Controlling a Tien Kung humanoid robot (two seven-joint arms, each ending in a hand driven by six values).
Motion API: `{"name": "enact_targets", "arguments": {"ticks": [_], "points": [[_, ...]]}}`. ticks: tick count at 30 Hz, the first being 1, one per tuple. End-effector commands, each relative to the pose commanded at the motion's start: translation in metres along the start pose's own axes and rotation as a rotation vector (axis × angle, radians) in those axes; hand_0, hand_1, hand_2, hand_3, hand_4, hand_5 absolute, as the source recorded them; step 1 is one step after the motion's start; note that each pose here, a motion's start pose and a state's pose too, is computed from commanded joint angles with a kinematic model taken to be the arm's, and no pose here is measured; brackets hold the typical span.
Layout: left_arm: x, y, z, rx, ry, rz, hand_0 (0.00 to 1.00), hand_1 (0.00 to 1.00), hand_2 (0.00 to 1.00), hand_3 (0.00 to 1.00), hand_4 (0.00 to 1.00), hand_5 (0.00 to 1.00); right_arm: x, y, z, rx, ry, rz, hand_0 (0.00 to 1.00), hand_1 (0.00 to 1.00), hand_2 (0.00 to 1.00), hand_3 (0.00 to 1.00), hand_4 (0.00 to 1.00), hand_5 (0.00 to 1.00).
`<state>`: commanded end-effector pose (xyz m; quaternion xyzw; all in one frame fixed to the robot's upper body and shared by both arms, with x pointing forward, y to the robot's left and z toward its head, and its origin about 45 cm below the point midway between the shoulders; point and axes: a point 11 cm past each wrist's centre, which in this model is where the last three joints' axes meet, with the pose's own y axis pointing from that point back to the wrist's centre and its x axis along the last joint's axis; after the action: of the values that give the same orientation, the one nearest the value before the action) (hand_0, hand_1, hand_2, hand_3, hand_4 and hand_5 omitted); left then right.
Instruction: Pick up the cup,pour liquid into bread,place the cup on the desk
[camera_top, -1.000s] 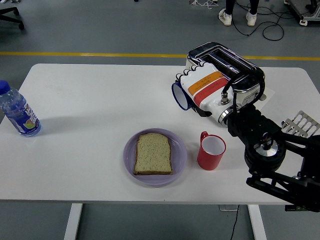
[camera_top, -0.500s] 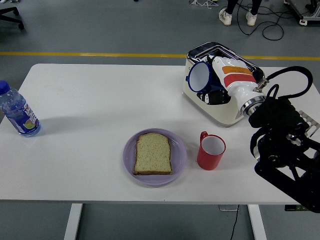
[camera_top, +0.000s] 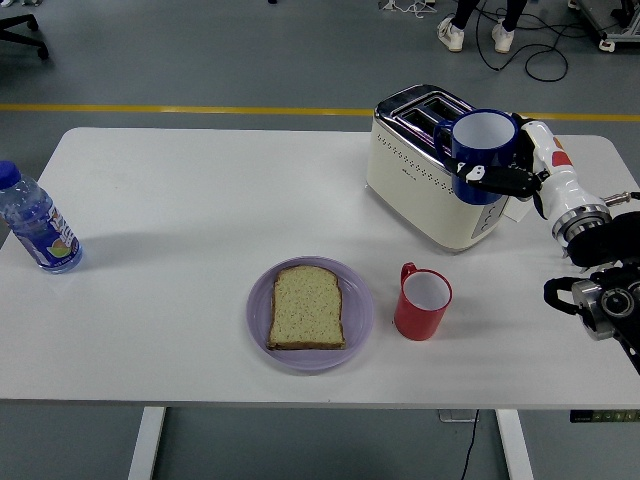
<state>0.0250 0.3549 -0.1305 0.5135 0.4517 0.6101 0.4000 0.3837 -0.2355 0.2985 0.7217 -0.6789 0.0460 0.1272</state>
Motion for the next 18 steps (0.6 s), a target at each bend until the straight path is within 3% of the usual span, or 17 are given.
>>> {"name": "enact_targets", "arguments": {"ticks": [6,13,18], "points": [[-0.001,0.0,-0.001,0.001,-0.008,-0.001,0.633,0.641,0.652,0.504,0.241,0.86,0.016,0.004,0.017,-0.022,-0.245,0.062,0.538,0.489,0.598,0.567,0.506,0.002],[-0.001,0.0,-0.004,0.005,-0.01,-0.002,0.633,0.642,0.652,0.503,0.242,0.857,0.041,0.009,0.03,-0.003,-0.336,0.169,0.537,0.478,0.591,0.569,0.507,0.002],[-0.001,0.0,-0.003,0.003,-0.01,-0.002,0.633,0.641,0.652,0.503,0.24,0.856,0.062,0.011,0.038,0.011,-0.319,0.256,0.528,0.474,0.588,0.57,0.506,0.002]]}}
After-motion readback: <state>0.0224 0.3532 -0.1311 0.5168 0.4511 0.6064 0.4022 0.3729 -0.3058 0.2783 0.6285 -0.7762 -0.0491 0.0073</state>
